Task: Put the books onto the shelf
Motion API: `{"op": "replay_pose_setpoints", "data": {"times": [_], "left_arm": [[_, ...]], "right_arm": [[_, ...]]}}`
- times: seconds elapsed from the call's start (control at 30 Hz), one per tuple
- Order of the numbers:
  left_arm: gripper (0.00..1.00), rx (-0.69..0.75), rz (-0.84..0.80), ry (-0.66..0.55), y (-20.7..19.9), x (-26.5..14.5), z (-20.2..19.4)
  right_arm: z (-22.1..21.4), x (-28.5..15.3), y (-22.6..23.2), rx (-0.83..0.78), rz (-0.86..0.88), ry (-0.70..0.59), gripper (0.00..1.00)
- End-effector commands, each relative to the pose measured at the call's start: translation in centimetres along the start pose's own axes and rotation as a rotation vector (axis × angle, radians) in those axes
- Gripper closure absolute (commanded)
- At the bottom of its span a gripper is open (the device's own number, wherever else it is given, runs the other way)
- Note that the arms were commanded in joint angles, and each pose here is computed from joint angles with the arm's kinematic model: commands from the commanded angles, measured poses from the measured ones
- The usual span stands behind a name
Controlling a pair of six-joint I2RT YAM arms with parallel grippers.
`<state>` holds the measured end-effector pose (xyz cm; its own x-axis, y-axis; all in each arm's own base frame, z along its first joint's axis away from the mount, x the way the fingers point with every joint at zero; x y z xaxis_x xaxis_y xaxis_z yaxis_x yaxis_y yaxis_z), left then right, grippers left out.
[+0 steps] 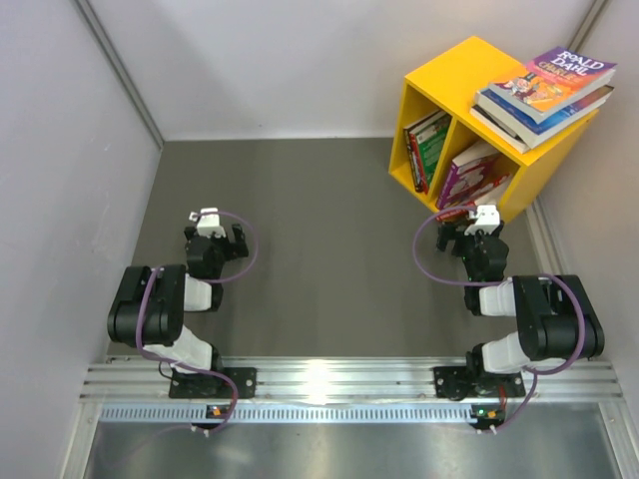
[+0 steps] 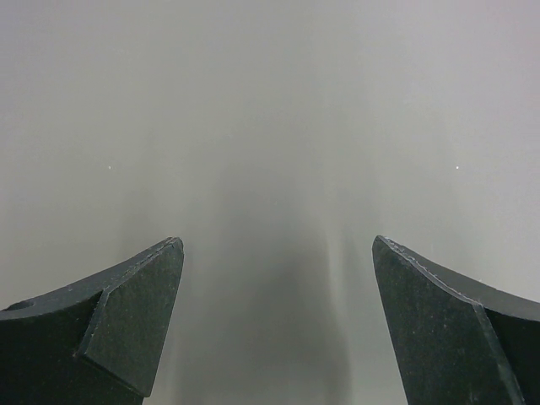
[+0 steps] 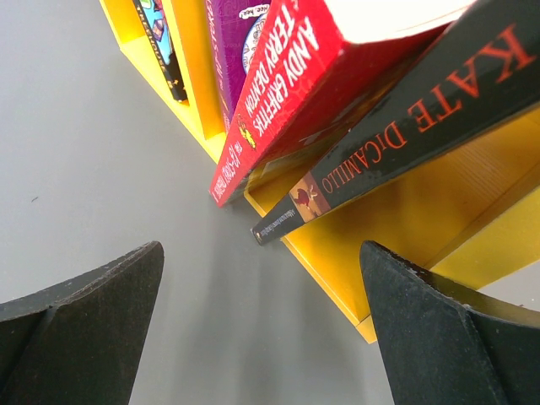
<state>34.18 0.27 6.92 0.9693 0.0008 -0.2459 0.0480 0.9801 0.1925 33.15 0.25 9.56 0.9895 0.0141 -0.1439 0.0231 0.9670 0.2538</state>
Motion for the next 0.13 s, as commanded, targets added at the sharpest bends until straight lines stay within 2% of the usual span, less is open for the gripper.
{"op": "replay_pose_setpoints", "data": {"times": [0.0, 0.1], "left_arm": [[0.01, 0.013, 0.01, -0.067, 0.28, 0.95, 1.86], [0.01, 0.01, 0.01, -0.084, 0.27, 0.64, 2.13]], "right_arm": [[2.85, 0.61, -0.39, -0.003, -0.013, -0.119, 0.0], [2.85, 0.61, -0.39, -0.003, -0.013, -0.119, 0.0]]}}
Point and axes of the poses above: each gripper's point midway between its finger pads, its own x axis out along the fingers, its own y axis along the line the jaws close on, z = x × y, the point moved 4 cm from there along -x, back along the fingers, and after that the axes turned 15 degrees about x, right-handed, at the moved point
